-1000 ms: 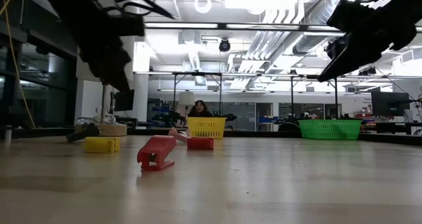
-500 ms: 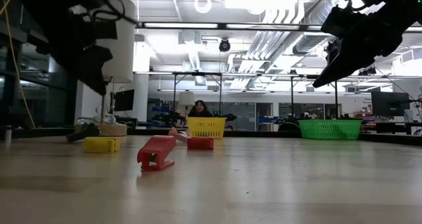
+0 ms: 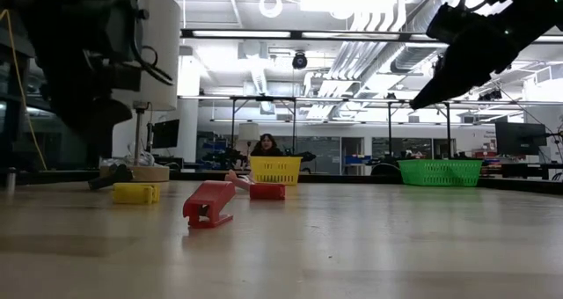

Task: Pick and place Stapler, Stapler remover, tape
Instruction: Put the black staple remover into the green bin

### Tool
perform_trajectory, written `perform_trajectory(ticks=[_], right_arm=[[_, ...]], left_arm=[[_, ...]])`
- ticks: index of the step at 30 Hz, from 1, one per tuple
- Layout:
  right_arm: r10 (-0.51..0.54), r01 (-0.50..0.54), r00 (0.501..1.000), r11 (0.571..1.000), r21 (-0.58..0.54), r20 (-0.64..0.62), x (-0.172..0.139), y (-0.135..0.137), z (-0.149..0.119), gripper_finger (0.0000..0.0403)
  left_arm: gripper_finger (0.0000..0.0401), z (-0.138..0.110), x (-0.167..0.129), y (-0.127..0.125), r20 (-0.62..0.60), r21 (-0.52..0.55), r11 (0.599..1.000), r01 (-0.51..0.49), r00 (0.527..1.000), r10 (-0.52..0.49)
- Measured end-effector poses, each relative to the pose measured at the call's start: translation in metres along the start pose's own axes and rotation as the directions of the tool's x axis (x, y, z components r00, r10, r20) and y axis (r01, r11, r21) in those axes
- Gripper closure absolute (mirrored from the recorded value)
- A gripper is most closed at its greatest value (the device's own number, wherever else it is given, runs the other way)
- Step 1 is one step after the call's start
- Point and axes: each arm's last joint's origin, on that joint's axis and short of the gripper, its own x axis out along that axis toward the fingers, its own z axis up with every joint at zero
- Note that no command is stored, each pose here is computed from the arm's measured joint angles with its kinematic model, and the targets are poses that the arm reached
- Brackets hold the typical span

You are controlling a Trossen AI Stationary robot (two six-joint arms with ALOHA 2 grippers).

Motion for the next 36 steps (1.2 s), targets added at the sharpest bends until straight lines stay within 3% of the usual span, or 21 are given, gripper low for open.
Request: perform_trajectory(ticks=[5, 10, 17, 24, 31, 36], right_arm=[[0.007, -0.007, 0.999, 1.000, 0.014, 0.034, 0.000, 0.001, 0.003, 0.0178], [0.015, -0.017, 0.997, 0.999, 0.028, 0.077, 0.000, 0.001, 0.008, 0.0178], [0.020, -0.026, 0.994, 0.998, 0.059, 0.104, -0.001, 0.002, 0.010, 0.0178], [0.026, -0.032, 0.996, 0.997, 0.065, 0.090, 0.000, 0.002, 0.009, 0.0178], [0.021, -0.027, 0.996, 0.998, 0.059, 0.092, 0.000, 0.002, 0.009, 0.0178], [0.019, -0.023, 0.996, 0.999, 0.045, 0.092, 0.000, 0.002, 0.009, 0.0178]], left_arm=[[0.0133, -0.002, 0.005, 0.001, -0.051, 0.000, 1.000, 0.020, 0.999, -0.020], [0.0103, -0.012, 0.016, -0.001, -0.083, 0.046, 0.997, 0.066, 0.995, -0.062], [0.0100, -0.024, 0.031, 0.000, -0.056, 0.080, 0.992, 0.100, 0.994, -0.096], [0.0100, -0.022, 0.026, 0.001, -0.074, 0.140, 0.975, 0.170, 0.984, -0.161], [0.0100, -0.020, 0.011, 0.009, -0.128, 0.080, 0.939, 0.334, 0.938, -0.323], [0.0100, -0.016, 0.002, 0.015, -0.080, -0.002, 0.919, 0.393, 0.916, -0.392]])
